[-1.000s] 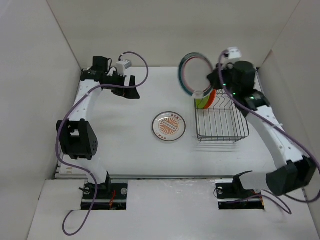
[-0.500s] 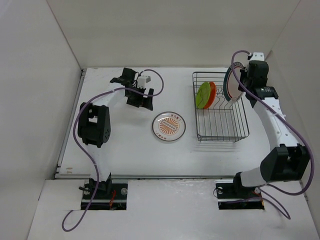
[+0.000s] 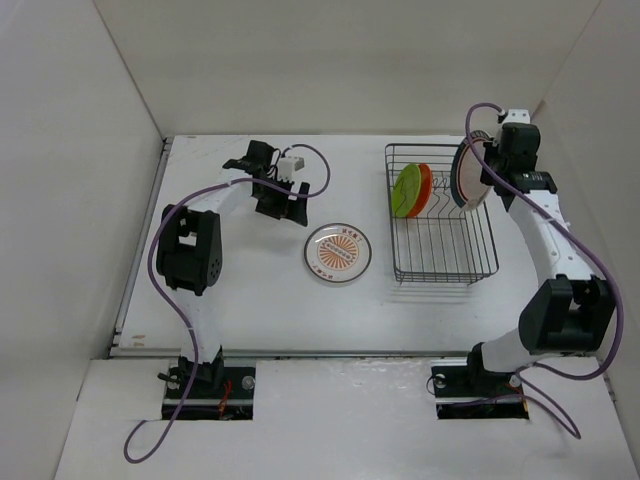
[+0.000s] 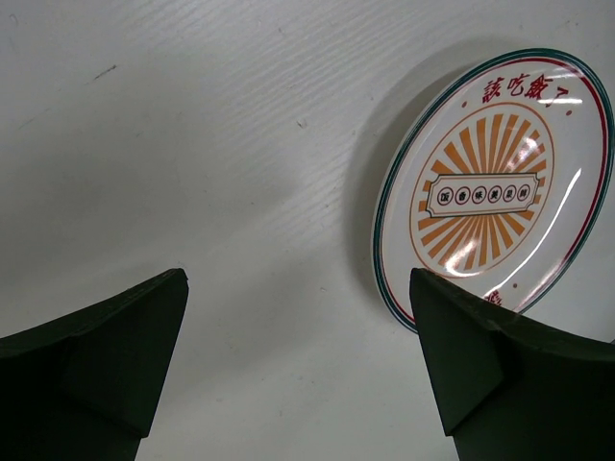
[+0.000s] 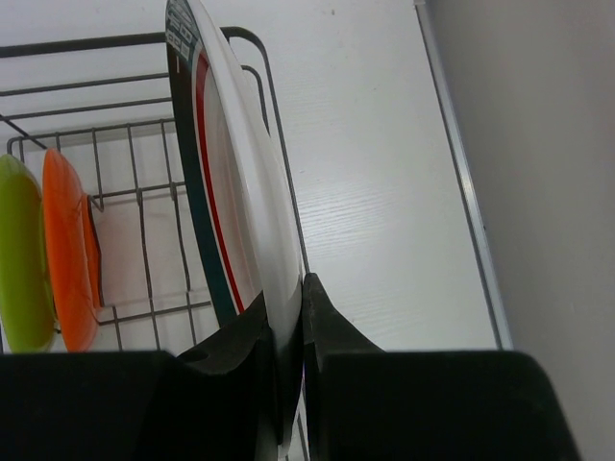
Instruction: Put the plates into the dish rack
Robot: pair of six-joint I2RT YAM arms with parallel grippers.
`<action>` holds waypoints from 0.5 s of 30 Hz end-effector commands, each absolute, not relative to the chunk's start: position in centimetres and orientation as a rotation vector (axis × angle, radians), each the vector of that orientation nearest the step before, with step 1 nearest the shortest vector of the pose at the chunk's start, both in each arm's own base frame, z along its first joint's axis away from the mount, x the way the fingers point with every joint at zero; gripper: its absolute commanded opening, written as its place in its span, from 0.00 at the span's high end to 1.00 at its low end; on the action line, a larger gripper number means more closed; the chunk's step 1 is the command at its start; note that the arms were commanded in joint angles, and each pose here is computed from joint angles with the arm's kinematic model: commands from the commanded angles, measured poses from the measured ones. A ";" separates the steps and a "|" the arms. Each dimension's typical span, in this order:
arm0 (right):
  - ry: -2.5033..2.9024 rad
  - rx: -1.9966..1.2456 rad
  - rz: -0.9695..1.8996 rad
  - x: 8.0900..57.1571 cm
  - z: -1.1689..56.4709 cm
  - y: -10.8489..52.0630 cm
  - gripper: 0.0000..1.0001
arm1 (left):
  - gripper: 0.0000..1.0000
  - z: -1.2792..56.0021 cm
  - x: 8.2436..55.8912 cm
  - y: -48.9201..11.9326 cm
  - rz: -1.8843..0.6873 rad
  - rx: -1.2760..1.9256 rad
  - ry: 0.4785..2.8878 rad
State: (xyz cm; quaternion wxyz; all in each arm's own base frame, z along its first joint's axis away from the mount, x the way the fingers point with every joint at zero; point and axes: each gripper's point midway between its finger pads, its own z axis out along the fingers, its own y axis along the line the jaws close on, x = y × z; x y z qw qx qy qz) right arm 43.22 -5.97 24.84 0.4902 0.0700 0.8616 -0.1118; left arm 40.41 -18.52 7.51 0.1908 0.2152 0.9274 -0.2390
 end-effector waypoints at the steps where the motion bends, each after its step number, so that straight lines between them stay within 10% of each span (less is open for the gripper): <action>1: 1.994 0.164 -0.252 44.7 27.0 -5.9 1.00 | 0.00 8.9 40.3 -18.9 -0.697 0.635 2.557; 11: 2.055 0.137 -0.218 45.7 24.6 -5.3 0.99 | 0.00 8.8 40.1 -18.7 -0.721 0.639 2.556; 15: 2.085 0.111 -0.213 46.2 23.3 -4.1 0.79 | 0.00 8.8 39.8 -18.9 -0.743 0.656 2.554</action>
